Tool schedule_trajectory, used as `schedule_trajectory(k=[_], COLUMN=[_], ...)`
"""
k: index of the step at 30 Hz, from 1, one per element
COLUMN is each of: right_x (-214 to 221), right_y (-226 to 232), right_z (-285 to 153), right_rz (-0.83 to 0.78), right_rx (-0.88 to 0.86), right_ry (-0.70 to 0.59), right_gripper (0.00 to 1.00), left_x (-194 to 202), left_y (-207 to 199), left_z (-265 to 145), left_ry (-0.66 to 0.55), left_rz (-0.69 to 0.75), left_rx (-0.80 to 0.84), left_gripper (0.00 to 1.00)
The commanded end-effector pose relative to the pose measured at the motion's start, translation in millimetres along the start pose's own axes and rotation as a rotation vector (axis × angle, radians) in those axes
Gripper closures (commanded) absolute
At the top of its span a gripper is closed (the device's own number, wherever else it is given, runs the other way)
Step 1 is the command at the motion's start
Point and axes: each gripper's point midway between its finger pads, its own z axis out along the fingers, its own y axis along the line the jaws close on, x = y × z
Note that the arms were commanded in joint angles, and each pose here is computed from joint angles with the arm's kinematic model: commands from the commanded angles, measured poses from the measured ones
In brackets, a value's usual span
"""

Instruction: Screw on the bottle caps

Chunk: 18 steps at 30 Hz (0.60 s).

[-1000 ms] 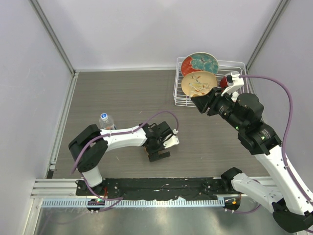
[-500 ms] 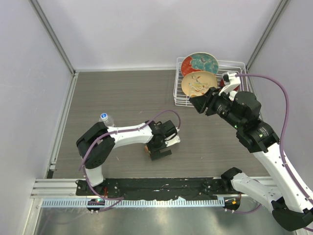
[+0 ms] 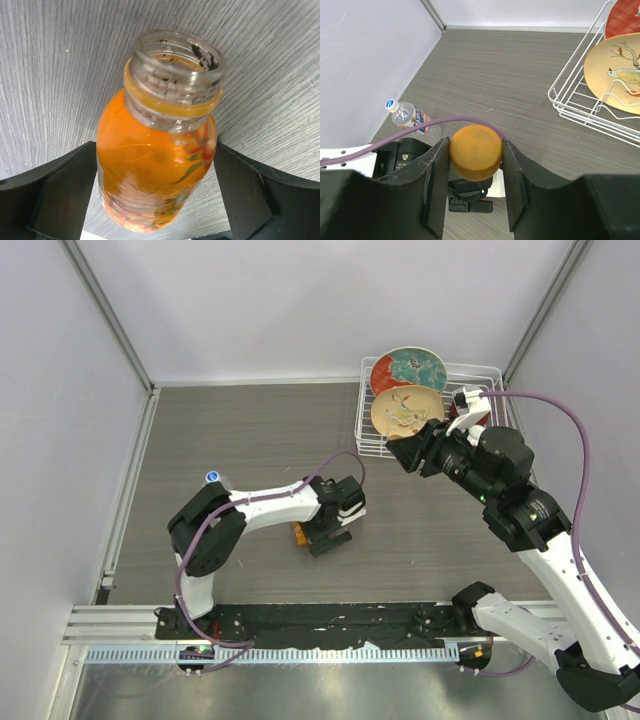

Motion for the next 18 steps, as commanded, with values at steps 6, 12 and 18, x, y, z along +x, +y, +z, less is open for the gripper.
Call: schedule_trajectory(k=[6, 12, 18], right_x=[-17, -14, -14], right_y=[7, 4, 5], right_z=[-7, -7, -9], right_rz=[-0.028, -0.027, -0.026], right_rx=[-0.018, -0.010, -0.010], right_ry=[-0.047, -0.042, -0.047], right_gripper=[0.79, 0.80, 0.80], left_x=[5, 17, 18], left_y=[0, 5, 8], left_z=[6, 12, 20], left_ry=[0.016, 0.029, 0.046], left_rz=[0.017, 0.040, 0.063], left_rx=[-0.004, -0.026, -0.041], left_gripper=[0.02, 0.12, 0.31])
